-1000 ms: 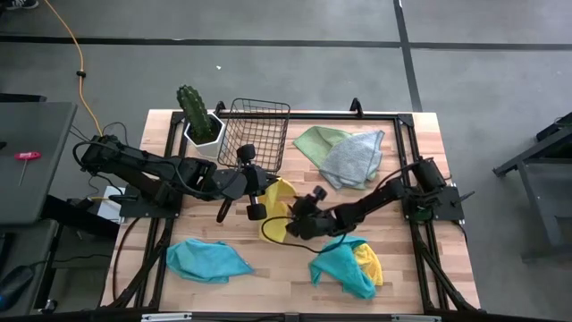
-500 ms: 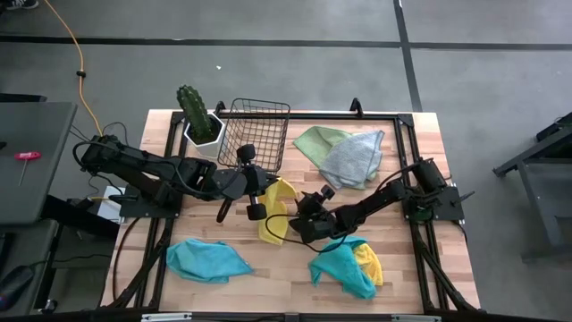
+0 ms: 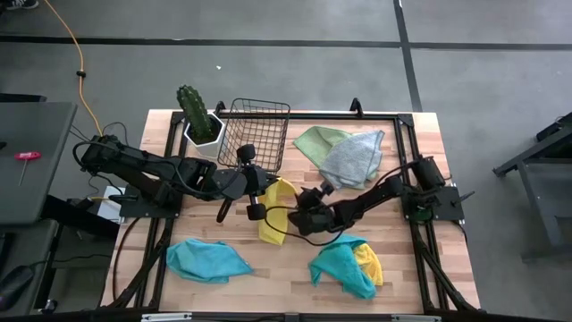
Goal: Fold microfiber towels
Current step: Fold the left yellow microfiber cloth
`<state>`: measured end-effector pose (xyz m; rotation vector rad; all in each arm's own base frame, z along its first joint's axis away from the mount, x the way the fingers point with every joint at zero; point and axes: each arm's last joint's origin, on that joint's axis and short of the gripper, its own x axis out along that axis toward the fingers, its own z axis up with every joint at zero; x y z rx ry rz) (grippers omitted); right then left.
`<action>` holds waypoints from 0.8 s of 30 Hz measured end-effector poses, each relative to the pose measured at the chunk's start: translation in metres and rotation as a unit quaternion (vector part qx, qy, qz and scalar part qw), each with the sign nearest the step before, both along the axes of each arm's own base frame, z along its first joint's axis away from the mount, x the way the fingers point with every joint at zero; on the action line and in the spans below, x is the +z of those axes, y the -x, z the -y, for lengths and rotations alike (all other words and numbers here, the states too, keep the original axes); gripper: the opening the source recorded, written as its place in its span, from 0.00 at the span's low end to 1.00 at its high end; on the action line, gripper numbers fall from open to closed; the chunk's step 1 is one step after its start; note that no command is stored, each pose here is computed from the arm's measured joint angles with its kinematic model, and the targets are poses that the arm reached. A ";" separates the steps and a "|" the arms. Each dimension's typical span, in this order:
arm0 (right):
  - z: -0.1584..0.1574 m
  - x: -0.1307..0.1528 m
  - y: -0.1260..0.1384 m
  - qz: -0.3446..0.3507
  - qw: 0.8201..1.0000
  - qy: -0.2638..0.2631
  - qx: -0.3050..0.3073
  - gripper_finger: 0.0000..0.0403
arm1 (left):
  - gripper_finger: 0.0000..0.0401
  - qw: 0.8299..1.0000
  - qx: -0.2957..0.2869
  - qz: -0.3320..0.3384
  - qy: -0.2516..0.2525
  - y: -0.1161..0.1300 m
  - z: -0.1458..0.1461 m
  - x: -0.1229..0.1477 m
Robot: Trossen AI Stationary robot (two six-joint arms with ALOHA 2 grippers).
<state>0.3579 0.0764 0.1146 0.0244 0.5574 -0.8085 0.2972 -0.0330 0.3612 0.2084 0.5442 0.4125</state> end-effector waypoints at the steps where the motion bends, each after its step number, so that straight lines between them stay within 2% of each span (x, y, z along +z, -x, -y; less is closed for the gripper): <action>1: 0.001 0.000 0.000 -0.006 1.000 0.000 0.005 0.25 | 0.00 1.000 0.000 0.000 0.000 0.000 0.000 0.000; 4: 0.002 0.000 -0.001 -0.020 1.000 0.005 0.016 0.07 | 0.00 1.000 0.000 0.000 0.000 0.000 0.000 0.000; 5: 0.002 0.000 -0.001 -0.025 0.999 0.010 0.021 0.04 | 0.00 1.000 0.000 0.000 0.000 0.000 0.000 0.000; 10: 0.002 0.004 0.002 -0.041 0.999 0.015 0.029 0.01 | 0.00 1.000 -0.001 -0.001 -0.002 0.000 0.000 0.000; 14: 0.001 0.023 0.013 -0.068 0.997 0.027 0.036 0.00 | 0.00 1.000 -0.004 0.008 -0.015 0.009 -0.002 0.009; 18: -0.004 0.058 0.030 -0.091 0.993 0.038 0.070 0.00 | 0.00 0.999 0.004 0.041 -0.012 0.025 -0.005 0.030; 24: -0.012 0.124 0.058 -0.070 0.978 0.019 0.197 0.00 | 0.00 0.997 0.012 0.075 0.012 0.046 -0.008 0.046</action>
